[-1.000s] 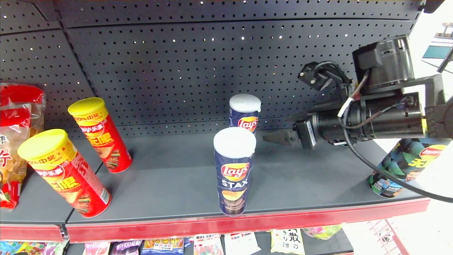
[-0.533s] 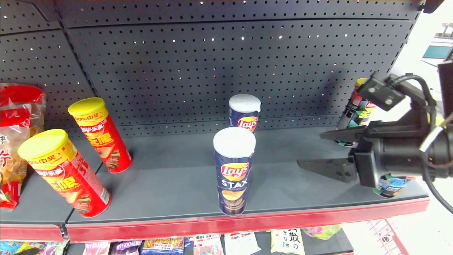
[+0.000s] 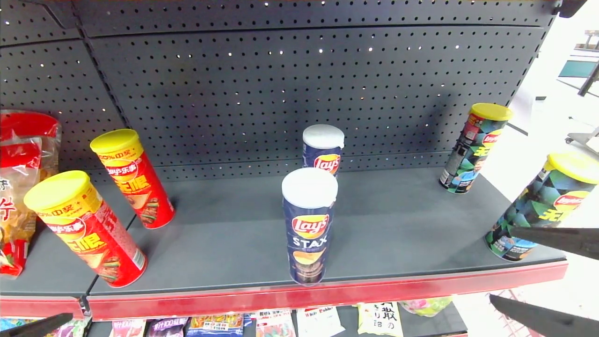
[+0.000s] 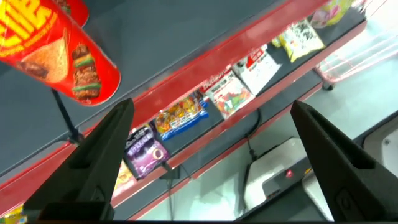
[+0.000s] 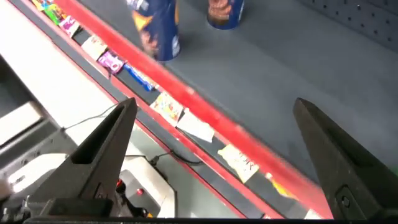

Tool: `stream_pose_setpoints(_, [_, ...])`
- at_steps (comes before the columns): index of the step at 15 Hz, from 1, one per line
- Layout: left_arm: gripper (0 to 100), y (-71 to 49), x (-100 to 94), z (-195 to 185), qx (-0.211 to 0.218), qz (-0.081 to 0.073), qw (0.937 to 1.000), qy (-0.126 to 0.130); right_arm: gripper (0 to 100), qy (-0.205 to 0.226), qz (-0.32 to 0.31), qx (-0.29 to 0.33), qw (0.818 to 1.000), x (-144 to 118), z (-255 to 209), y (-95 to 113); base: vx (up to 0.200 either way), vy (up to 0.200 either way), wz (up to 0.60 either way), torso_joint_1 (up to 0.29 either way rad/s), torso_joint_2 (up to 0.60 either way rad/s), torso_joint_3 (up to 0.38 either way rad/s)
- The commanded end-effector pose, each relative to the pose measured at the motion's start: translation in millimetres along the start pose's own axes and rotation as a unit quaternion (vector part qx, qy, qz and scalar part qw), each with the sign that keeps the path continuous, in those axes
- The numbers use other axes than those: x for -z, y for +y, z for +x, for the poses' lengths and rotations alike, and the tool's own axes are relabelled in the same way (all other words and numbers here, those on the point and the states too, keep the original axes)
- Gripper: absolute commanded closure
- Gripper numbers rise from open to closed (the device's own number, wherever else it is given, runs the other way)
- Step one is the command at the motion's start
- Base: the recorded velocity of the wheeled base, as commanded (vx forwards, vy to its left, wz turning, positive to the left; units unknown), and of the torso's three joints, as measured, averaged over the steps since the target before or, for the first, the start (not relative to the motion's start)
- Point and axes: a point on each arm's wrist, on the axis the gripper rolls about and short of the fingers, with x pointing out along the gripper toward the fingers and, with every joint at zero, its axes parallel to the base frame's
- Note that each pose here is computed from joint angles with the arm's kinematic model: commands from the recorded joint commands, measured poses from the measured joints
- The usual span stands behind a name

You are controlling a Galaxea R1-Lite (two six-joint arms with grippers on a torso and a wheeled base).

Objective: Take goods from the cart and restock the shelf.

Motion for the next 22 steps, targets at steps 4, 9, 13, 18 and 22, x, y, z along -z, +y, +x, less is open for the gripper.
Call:
stream_pose_setpoints(4, [0, -9.7, -35.0, 53, 0.021, -0.021, 0.9994, 0.018, 0, -0.100, -0.001, 0.031, 0.995, 70, -67, 16, 0.000, 0.000, 0.00, 0.000, 0.00, 0.000])
stream_pose_setpoints(9, [0, -14.7, -46.7, 80, 0.035, -0.028, 0.9971, 0.062, 0, -0.122, 0.094, 0.168, 0.974, 92, -86, 21, 0.000, 0.000, 0.00, 0.000, 0.00, 0.000])
stream_pose_setpoints(13, [0, -15.8, -71.0, 113, 0.018, -0.070, 0.9937, 0.086, 0, -0.125, 0.123, 0.268, 0.947, 122, -87, 31, 0.000, 0.000, 0.00, 0.000, 0.00, 0.000])
stream_pose_setpoints(18, [0, -21.6, -83.2, 146, 0.015, -0.064, 0.9914, 0.113, 0, -0.129, 0.127, 0.309, 0.934, 146, -82, 37, 0.000, 0.000, 0.00, 0.000, 0.00, 0.000])
stream_pose_setpoints(22, [0, -23.5, -82.5, 156, 0.015, -0.060, 0.9901, 0.126, 0, -0.112, 0.128, 0.310, 0.935, 169, -62, 33, 0.000, 0.000, 0.00, 0.000, 0.00, 0.000])
